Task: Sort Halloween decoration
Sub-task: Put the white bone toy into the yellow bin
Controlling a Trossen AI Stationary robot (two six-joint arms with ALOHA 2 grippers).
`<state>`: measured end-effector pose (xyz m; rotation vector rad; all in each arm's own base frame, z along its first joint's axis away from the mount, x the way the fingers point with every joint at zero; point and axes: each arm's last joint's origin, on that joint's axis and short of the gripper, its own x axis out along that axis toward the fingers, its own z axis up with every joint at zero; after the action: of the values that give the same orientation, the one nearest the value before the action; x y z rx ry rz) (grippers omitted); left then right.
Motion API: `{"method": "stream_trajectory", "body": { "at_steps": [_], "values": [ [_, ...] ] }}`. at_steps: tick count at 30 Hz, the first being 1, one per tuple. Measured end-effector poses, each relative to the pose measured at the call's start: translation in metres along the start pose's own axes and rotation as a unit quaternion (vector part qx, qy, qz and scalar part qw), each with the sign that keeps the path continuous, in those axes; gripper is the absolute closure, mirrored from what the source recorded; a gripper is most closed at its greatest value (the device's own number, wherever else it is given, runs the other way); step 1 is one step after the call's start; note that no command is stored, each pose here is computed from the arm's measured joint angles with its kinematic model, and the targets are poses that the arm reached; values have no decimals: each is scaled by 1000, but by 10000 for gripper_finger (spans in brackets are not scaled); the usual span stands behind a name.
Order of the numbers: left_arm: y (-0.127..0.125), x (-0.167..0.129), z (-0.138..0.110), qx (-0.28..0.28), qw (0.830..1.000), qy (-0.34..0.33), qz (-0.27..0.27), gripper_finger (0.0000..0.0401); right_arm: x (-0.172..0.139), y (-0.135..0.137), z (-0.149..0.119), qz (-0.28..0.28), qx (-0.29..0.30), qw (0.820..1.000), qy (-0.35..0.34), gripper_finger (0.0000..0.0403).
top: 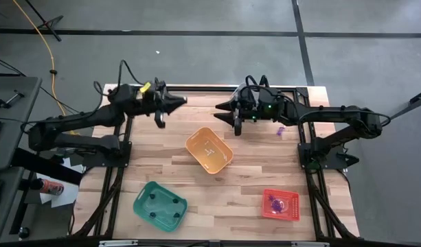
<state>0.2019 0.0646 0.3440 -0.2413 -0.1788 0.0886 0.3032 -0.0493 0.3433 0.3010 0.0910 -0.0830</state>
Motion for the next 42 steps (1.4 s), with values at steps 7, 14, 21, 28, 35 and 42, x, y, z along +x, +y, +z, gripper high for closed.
{"method": "stream_trajectory", "body": {
  "at_steps": [7,14,21,28,35,42],
  "values": [
    [-22,15,-15,30,998,15,-57,401,0,2,2,16,-2,1000,-9,213],
    [-21,20,-21,28,998,24,-48,401,0,1,2,16,-2,1000,-9,213],
    [-21,20,-21,24,998,24,-48,401,0,1,1,15,-1,1000,-5,213],
    [-17,30,-33,34,994,97,-29,401,-4,1,5,13,-17,1000,-8,213],
    [-20,73,-50,156,940,299,-49,401,-22,-5,20,-3,-19,999,-31,213],
    [-14,112,-105,261,852,447,-80,401,-39,-11,30,-22,-18,999,-42,213]
  ]
}}
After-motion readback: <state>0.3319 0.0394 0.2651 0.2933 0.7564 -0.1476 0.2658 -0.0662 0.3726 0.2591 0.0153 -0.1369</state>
